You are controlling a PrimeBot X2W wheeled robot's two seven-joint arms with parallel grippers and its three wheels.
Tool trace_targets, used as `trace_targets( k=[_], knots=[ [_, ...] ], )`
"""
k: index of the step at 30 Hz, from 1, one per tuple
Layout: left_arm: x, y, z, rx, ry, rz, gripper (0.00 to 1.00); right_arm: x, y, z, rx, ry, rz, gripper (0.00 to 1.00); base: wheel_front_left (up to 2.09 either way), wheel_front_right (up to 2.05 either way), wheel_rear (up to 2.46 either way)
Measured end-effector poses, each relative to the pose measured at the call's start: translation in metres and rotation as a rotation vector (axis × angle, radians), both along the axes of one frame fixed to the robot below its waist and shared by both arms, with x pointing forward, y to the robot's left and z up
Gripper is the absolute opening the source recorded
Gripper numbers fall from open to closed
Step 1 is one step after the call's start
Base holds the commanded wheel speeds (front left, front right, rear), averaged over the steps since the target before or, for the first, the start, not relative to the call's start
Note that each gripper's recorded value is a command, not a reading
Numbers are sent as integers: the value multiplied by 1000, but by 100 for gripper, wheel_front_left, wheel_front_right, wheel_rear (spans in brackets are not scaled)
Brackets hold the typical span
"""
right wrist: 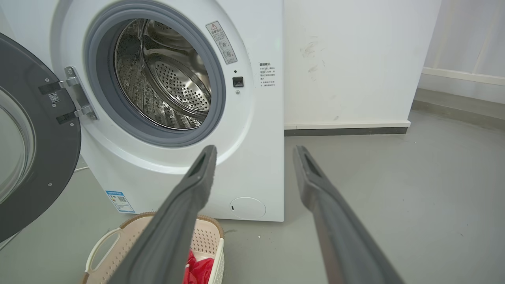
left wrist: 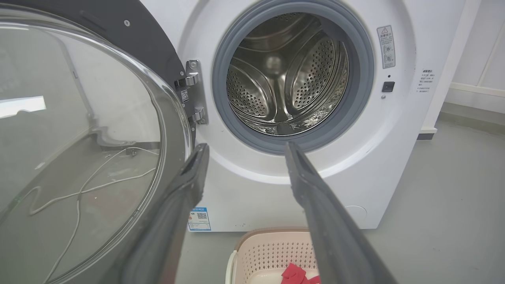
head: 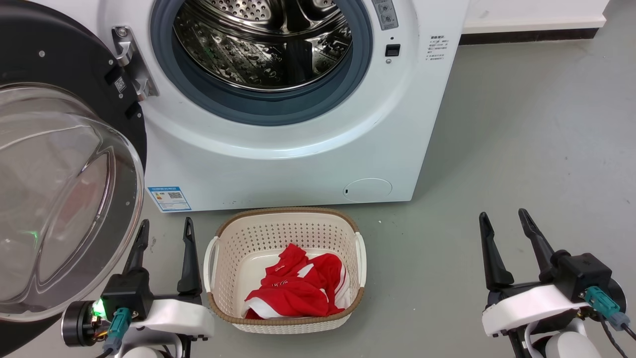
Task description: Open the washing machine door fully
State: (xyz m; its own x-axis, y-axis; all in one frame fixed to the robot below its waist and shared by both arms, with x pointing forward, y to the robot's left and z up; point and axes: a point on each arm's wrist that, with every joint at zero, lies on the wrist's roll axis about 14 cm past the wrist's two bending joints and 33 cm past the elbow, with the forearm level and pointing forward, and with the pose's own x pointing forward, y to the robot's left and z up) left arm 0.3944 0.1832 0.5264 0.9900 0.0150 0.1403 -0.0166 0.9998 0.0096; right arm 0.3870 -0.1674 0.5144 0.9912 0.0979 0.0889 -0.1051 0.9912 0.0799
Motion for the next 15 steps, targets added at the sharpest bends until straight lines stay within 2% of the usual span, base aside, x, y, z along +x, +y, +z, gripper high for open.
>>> trace_targets(
  k=[12,13,15],
  knots=[
    [-2,1,-3,-8,9,-1,100,2,1,-1,1,4,4,100,0,0,0],
    [-3,0,-7,-10,21,-2,0,0,2,-5,1,15,4,0,0,0,0],
    [-6,0,-17,-17,55,0,0,-4,1,-15,4,46,3,0,0,0,0]
  ],
)
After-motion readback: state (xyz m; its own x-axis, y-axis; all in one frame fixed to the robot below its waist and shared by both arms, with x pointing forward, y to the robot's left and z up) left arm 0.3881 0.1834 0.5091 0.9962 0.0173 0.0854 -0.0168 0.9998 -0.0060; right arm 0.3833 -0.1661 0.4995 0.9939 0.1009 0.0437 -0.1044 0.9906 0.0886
